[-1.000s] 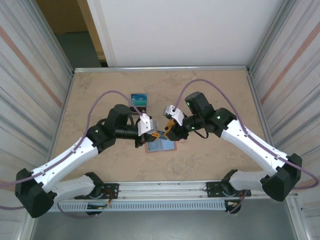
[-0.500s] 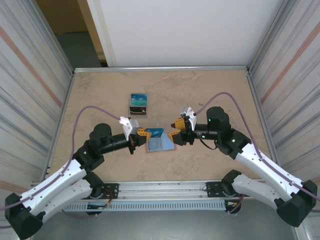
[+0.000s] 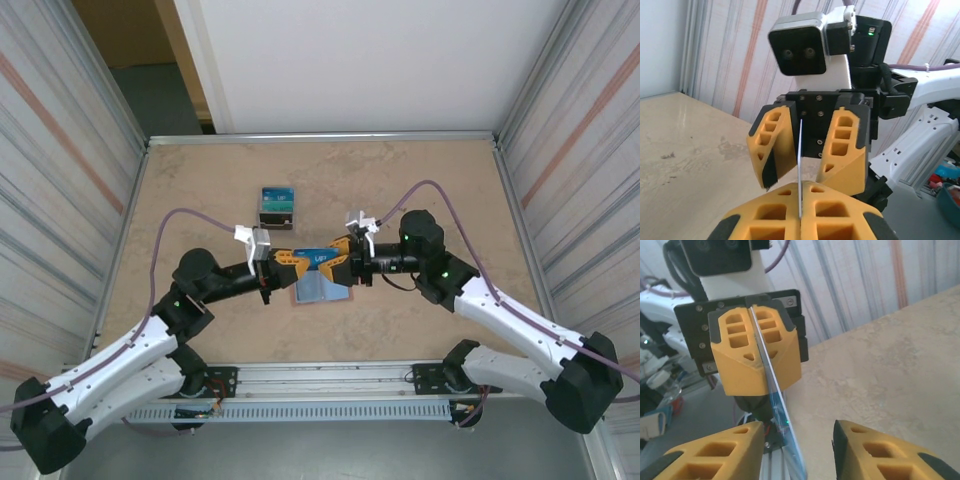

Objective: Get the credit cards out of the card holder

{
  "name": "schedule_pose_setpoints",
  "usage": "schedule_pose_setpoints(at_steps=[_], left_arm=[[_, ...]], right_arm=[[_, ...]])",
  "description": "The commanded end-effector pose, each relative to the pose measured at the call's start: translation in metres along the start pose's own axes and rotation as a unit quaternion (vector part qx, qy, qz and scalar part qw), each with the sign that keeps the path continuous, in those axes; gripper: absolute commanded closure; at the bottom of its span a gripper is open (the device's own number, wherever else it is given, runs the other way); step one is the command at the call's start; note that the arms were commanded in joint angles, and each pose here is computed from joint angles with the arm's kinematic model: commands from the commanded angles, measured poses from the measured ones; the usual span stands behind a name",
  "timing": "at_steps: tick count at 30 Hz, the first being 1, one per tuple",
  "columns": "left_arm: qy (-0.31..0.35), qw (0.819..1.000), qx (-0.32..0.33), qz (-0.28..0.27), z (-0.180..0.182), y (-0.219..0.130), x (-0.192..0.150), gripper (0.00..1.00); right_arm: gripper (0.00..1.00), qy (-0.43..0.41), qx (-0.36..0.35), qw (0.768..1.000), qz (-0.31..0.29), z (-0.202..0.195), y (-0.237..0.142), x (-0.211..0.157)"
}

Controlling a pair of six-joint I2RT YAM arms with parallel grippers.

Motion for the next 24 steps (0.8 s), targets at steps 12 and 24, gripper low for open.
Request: schedule_pose_setpoints(at_steps=[12, 24], left_arm=[[0.022, 0.999, 0.034, 0.013, -0.009, -0.010, 0.007, 0.46], [0.115, 0.981, 0.131, 0.090, -0.017, -0.023, 0.023, 0.22]], right_arm=[[1.00, -0.034, 0.006, 0.999, 0.025, 0.010, -0.004, 0.015], [1.00, -0.038, -0.021, 0.990, 0.138, 0.008, -0.009, -0.001]])
Point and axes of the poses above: each hand's point on the last joint's axis, 136 mm out from that joint toward the fingers, its own y axis out along the fingers, its own z axis along the line the jaws close on, x = y × z, the point moved 9 cm from there along -y, back along the fingers, and after that the axes turned 15 degrees about -y, right-handed, at the moved point
